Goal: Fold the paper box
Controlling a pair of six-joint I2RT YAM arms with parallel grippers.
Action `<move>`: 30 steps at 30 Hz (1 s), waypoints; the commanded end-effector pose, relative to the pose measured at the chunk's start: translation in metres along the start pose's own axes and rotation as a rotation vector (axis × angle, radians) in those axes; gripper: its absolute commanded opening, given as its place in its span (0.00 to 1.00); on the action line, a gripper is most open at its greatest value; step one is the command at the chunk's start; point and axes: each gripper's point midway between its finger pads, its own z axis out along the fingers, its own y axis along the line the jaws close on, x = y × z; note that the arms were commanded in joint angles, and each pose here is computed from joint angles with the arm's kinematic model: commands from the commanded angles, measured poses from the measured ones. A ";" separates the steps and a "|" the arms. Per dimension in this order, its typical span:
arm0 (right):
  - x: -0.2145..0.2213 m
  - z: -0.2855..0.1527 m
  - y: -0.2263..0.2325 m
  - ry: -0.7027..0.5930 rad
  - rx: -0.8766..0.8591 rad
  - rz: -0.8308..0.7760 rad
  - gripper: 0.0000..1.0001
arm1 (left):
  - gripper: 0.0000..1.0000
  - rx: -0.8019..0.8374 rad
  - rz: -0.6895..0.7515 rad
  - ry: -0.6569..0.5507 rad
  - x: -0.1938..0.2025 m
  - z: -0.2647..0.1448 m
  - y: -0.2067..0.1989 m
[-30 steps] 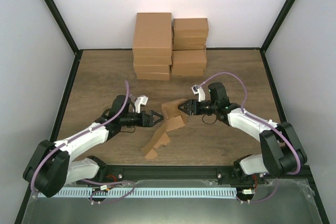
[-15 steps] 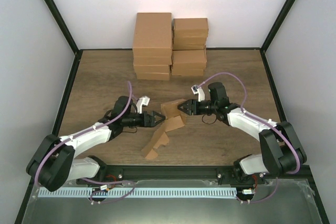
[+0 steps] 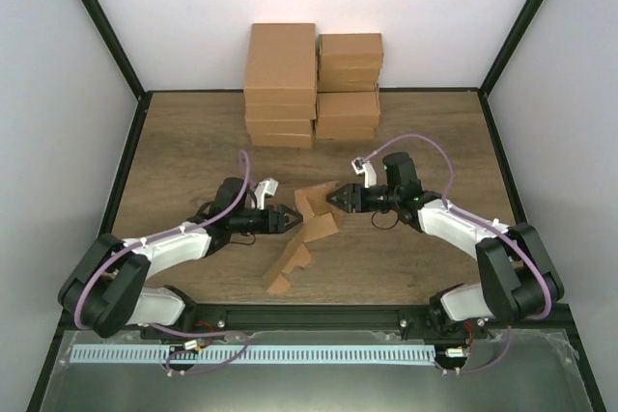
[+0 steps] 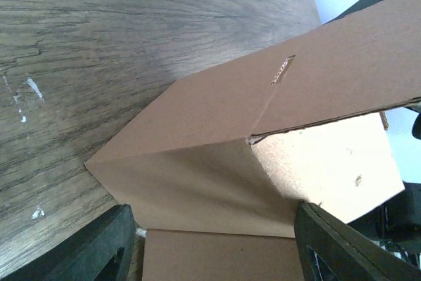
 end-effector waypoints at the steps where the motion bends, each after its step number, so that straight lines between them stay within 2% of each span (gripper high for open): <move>1: 0.014 0.005 -0.005 0.044 0.011 0.029 0.53 | 0.68 0.007 0.011 -0.014 -0.003 0.005 0.001; 4: 0.013 0.005 -0.007 0.044 0.026 0.030 0.54 | 0.65 -0.001 0.011 -0.013 -0.003 0.006 0.003; 8: 0.012 0.004 -0.007 0.038 0.031 0.028 0.61 | 0.65 -0.009 0.013 -0.013 -0.004 0.005 0.003; 15: 0.007 -0.001 -0.003 0.015 0.037 0.012 0.65 | 0.74 -0.002 0.039 -0.057 -0.014 -0.006 -0.010; 30: -0.010 -0.017 0.000 -0.029 0.039 0.003 0.70 | 0.78 0.006 0.048 -0.094 -0.021 -0.013 -0.018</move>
